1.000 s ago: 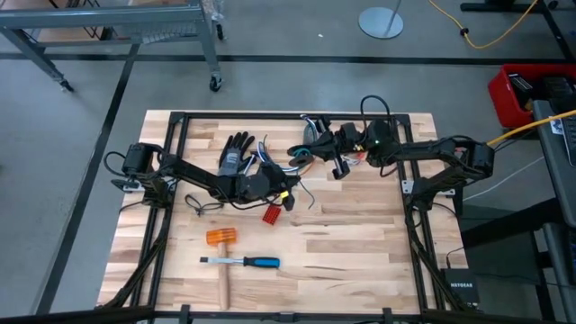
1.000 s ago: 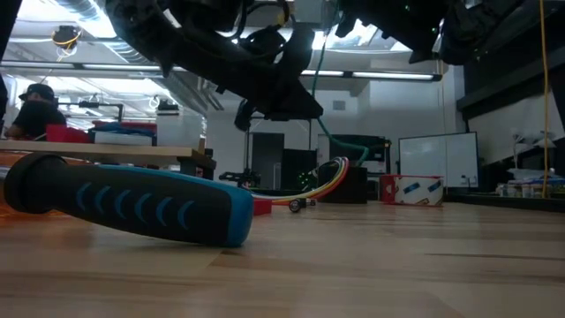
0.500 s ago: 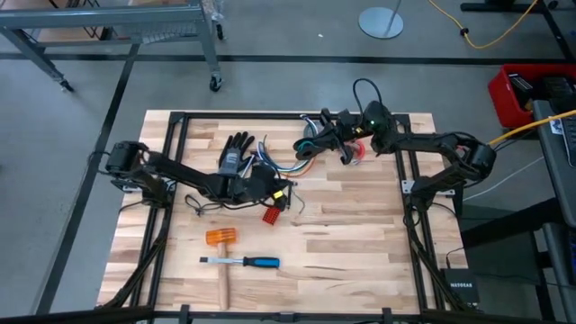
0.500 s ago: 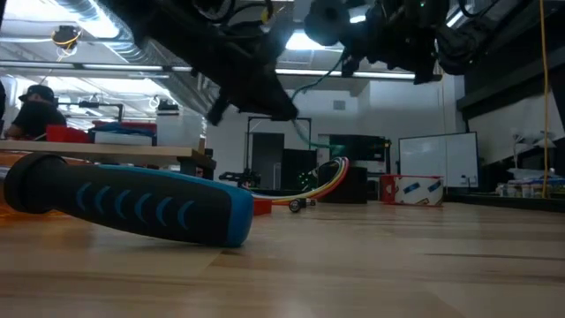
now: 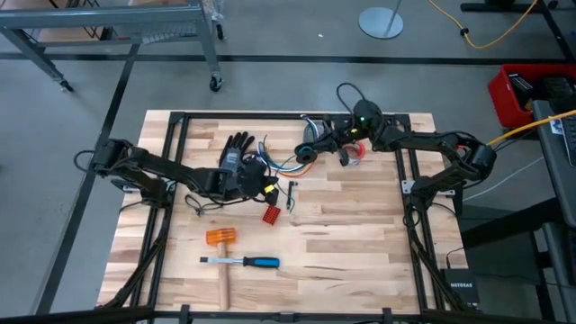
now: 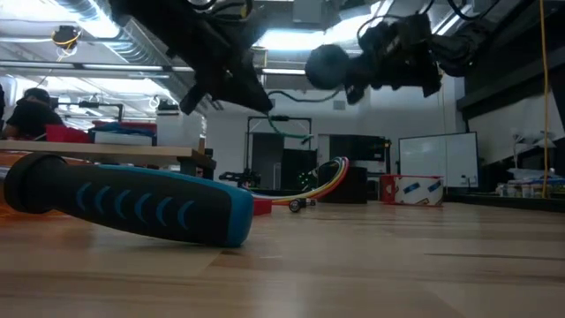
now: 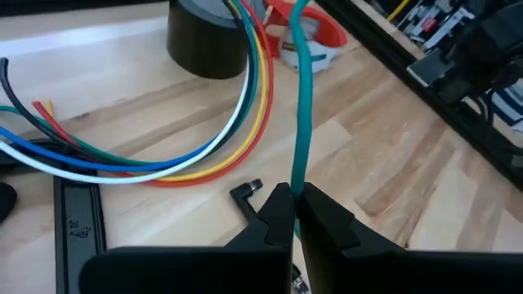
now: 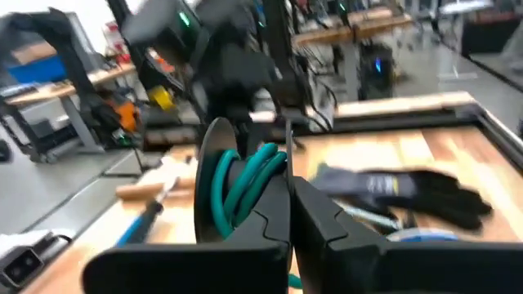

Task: Coil cords
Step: Coil the green wire into the black spool

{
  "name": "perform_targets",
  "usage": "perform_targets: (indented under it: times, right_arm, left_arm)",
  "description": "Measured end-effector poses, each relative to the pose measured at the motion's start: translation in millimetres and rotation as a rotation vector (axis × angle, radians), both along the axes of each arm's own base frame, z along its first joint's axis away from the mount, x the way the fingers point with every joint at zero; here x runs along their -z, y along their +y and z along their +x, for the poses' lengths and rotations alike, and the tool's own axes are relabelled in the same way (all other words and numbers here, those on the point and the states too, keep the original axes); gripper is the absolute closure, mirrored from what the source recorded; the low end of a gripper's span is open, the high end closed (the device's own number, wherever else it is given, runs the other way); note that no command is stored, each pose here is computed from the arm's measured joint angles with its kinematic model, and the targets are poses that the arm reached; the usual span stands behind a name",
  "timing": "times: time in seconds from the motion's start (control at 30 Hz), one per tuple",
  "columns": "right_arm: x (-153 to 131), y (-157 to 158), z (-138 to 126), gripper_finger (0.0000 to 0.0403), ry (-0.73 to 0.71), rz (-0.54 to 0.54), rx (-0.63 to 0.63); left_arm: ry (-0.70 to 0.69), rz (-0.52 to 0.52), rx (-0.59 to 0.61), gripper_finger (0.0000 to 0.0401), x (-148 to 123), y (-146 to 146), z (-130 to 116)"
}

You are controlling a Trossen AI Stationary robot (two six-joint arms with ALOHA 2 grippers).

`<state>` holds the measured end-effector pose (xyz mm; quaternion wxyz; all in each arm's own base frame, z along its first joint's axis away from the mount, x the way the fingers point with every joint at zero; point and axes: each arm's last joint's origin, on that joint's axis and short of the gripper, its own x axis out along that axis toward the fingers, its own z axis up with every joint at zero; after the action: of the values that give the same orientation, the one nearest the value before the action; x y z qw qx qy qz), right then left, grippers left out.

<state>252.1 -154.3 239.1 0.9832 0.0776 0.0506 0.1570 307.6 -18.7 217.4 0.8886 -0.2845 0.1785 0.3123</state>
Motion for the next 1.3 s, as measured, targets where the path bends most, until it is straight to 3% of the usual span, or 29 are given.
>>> perform_targets:
  times: [0.47,0.7,0.87,1.3]
  right_arm:
    - [21.1,-2.0,-2.8,0.0402,0.169,-0.109,0.15]
    - [22.1,-3.5,-3.0,0.0402,0.187,-0.127,0.199]
    - [22.6,-3.9,-3.4,0.0402,0.192,-0.126,0.201]
    - [38.8,1.6,-10.0,0.0402,0.335,-0.152,0.143]
  left_arm:
    - [-0.011,-0.001,0.002,0.0401,-4.6,2.6,-1.8]
    - [0.032,-0.06,-0.013,0.0401,1.0,2.1,-5.6]
    - [0.056,-0.085,-0.035,0.0401,3.9,2.3,-8.1]
    - [0.077,-0.033,-0.09,0.0401,4.2,16.9,-8.6]
